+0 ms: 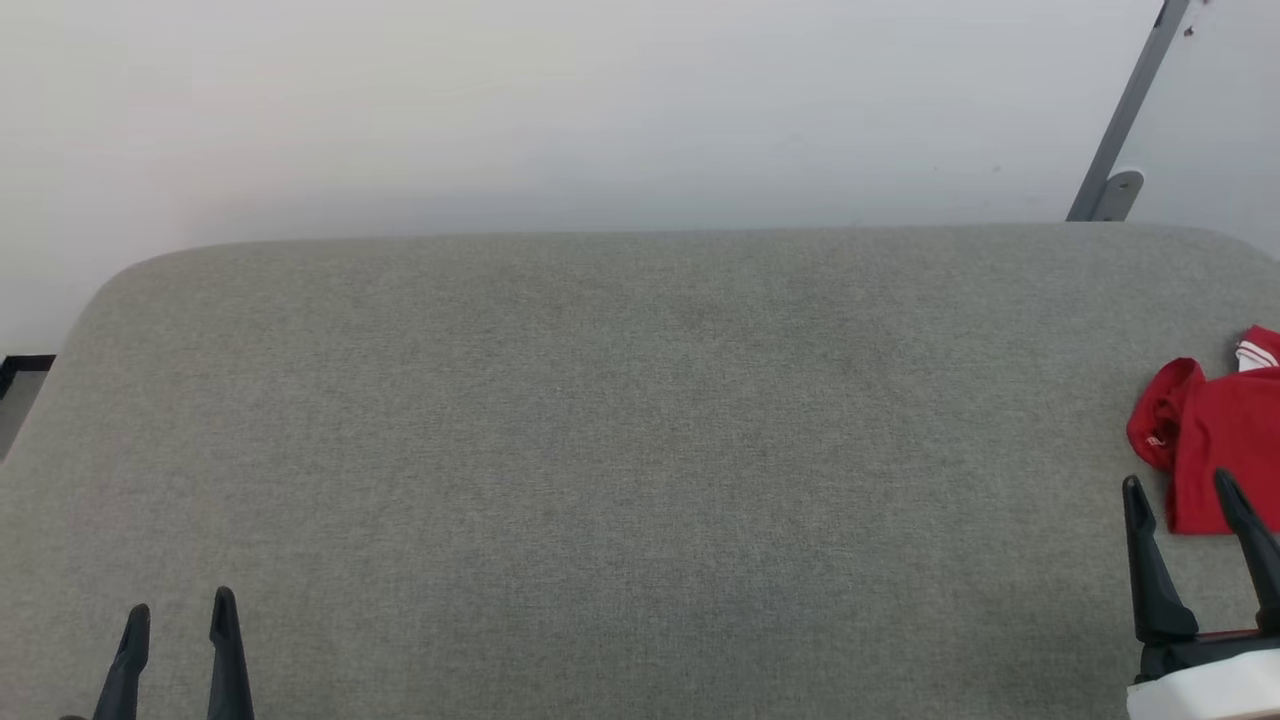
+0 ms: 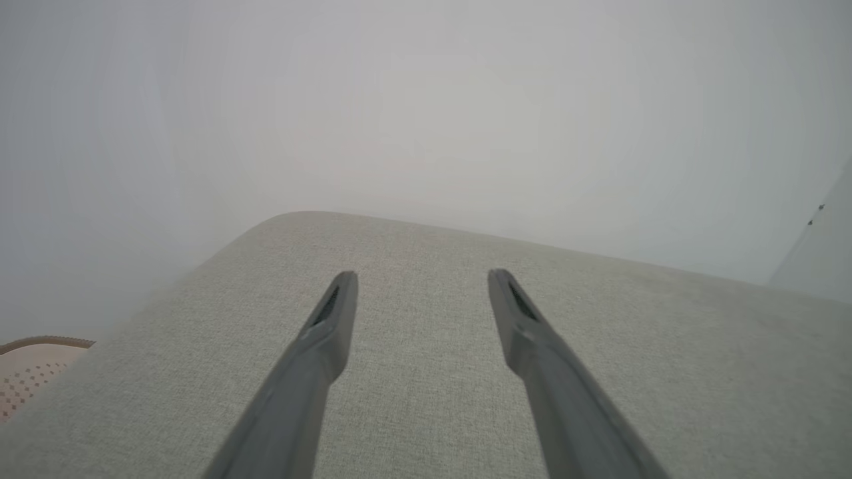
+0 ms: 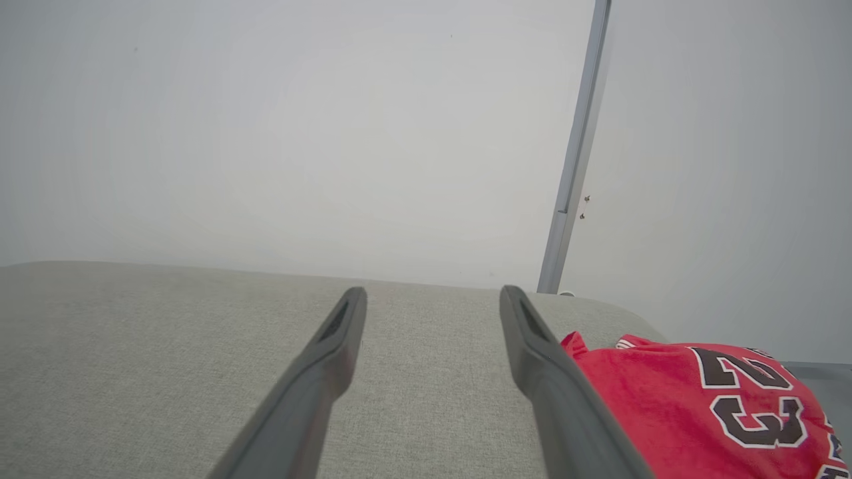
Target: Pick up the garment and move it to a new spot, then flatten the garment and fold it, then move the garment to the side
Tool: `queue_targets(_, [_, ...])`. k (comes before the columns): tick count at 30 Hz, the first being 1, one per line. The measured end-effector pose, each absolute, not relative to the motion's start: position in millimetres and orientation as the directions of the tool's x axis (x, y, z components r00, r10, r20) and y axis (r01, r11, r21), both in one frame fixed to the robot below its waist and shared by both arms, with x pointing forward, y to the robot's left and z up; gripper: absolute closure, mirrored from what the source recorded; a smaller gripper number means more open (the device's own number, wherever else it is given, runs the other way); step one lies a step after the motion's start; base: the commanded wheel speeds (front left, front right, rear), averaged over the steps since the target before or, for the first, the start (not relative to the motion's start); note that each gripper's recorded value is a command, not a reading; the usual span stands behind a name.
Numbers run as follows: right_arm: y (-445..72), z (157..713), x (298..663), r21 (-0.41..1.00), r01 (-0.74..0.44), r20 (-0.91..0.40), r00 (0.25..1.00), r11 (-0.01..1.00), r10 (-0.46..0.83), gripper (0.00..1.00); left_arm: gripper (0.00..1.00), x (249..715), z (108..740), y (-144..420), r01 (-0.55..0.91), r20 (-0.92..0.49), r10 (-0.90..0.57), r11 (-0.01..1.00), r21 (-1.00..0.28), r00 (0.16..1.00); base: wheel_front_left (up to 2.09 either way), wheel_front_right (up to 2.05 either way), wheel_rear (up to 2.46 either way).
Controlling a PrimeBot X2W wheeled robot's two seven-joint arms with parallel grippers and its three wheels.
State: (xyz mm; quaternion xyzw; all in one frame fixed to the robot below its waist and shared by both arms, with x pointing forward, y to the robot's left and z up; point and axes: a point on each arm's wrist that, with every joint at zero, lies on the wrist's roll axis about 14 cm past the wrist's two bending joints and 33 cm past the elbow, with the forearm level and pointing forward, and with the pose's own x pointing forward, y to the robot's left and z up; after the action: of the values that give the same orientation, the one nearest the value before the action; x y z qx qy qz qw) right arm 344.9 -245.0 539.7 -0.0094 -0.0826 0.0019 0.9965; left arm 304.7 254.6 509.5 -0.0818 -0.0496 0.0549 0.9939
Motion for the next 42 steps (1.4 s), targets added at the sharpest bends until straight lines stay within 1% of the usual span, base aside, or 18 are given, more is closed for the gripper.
queue_targets(16, [-236,538,344,-0.016,-0.026,0.162,0.986,1.0,0.028,0.0,0.0,301,513,253,-0.106,0.105,0.127,0.977,-0.186,0.986,0.0,0.0,0.0])
queue_targets(17, [-236,538,344,-0.014,-0.026,0.16,0.987,1.0,0.028,1.0,1.0,300,513,253,-0.107,0.103,0.128,0.977,-0.187,0.986,0.0,0.0,0.0])
queue_targets(22, [-232,518,341,0.031,-0.021,0.1,0.995,0.999,0.018,1.0,1.0,299,497,249,-0.122,0.052,0.137,0.966,-0.228,0.989,0.0,0.0,0.0])
queue_targets(32, [-235,509,343,0.232,0.016,0.06,0.998,0.972,-0.031,1.0,1.0,306,489,249,-0.141,0.011,0.158,0.908,-0.394,0.987,0.0,0.0,0.0])
queue_targets(42, [-235,506,350,0.423,0.038,0.037,0.998,0.905,-0.06,1.0,1.0,318,488,247,-0.143,-0.011,0.164,0.822,-0.551,0.986,0.0,0.0,0.0])
